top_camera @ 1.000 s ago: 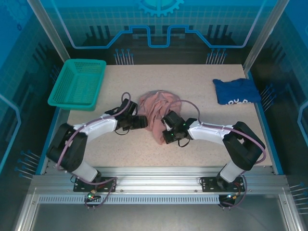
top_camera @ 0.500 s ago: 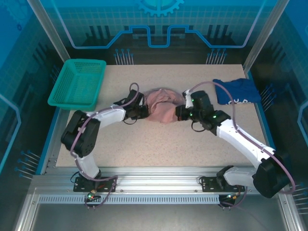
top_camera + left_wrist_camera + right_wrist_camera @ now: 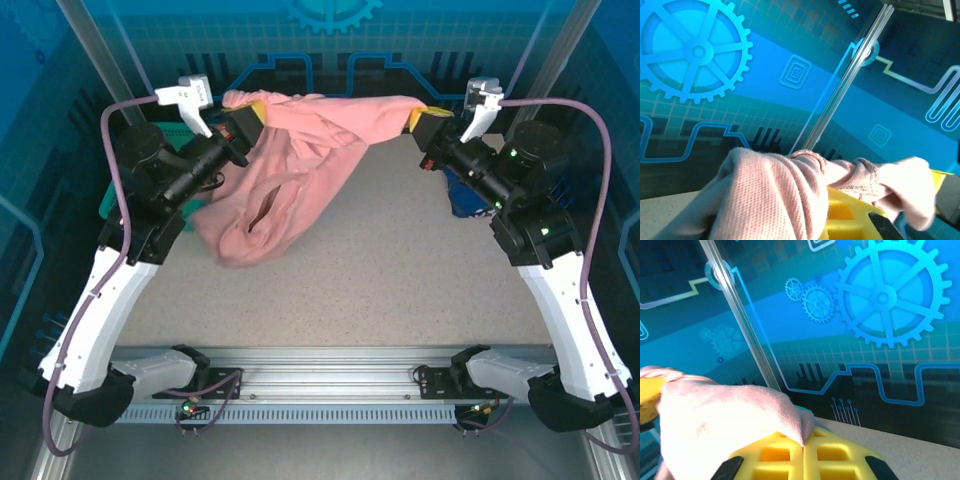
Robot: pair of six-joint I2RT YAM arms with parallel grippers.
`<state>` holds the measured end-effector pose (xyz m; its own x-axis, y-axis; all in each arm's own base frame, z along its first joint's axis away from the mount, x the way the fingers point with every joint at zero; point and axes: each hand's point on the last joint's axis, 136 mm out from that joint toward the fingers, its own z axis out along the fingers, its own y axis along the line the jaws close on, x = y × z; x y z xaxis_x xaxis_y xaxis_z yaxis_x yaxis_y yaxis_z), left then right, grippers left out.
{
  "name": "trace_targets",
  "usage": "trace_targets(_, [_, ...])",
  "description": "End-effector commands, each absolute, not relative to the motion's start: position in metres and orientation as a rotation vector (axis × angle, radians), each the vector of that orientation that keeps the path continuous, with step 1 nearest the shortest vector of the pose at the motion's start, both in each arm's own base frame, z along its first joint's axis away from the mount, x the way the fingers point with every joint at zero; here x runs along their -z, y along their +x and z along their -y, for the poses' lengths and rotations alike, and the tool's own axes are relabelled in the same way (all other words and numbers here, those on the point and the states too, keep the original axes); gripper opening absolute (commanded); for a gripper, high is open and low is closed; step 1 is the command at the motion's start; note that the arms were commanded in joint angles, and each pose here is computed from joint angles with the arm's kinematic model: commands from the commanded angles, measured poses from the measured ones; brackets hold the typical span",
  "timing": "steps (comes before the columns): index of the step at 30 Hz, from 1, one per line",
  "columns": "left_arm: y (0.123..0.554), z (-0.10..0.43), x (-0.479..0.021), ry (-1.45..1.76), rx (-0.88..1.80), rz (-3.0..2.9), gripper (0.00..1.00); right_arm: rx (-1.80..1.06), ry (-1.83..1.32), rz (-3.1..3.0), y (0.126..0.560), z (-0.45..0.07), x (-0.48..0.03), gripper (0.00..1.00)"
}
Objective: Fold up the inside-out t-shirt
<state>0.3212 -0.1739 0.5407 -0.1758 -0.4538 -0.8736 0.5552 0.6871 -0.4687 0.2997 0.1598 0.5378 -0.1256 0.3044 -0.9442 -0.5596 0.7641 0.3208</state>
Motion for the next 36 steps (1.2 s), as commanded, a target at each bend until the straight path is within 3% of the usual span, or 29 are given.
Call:
trace_targets(1, [0.352, 0.188, -0.478, 0.097, 0.845, -1.713, 0.1, -0.731, -0.235, -1.579, 0.305, -0.162, -0.523, 0.0])
trace_targets(4, [0.369, 0.193, -0.437, 0.07, 0.825, -1.824, 0.13, -0.701, -0.19, -1.654, 0.316, -0.158, -0.499, 0.0])
trace_targets(7, [0.404, 0.203, -0.364, 0.003, 0.791, -1.987, 0.19, -0.607, -0.054, -1.849, 0.353, -0.148, -0.433, 0.0])
trace_targets(13, [0.479, 0.21, -0.225, -0.038, 0.533, -2.384, 0.53, -0.373, 0.252, -2.306, 0.459, -0.091, -0.242, 0.02])
trace_targets(16, [0.454, 0.215, -0.217, 0.013, 0.564, -2.382, 0.66, -0.241, 0.293, -2.48, 0.472, -0.065, -0.175, 0.24])
trace_targets(19, [0.391, 0.239, -0.205, 0.132, 0.647, -2.351, 0.78, -0.186, 0.23, -2.554, 0.455, -0.065, -0.144, 0.45])
trace_targets(21, [0.344, 0.263, -0.189, 0.244, 0.706, -2.359, 0.78, -0.161, 0.179, -2.572, 0.435, -0.071, -0.135, 0.51])
trace_targets(24, [0.278, 0.302, -0.153, 0.488, 0.733, -2.379, 0.77, -0.189, 0.149, -2.613, 0.41, -0.077, -0.123, 0.53])
trace_targets(28, [0.229, 0.349, -0.104, 0.82, 0.631, -2.437, 0.73, -0.224, 0.18, -2.644, 0.401, -0.07, -0.111, 0.53])
trace_targets(36, [0.256, 0.362, -0.047, 0.942, 0.26, -2.434, 0.58, -0.314, 0.184, -2.629, 0.412, -0.07, -0.118, 0.53])
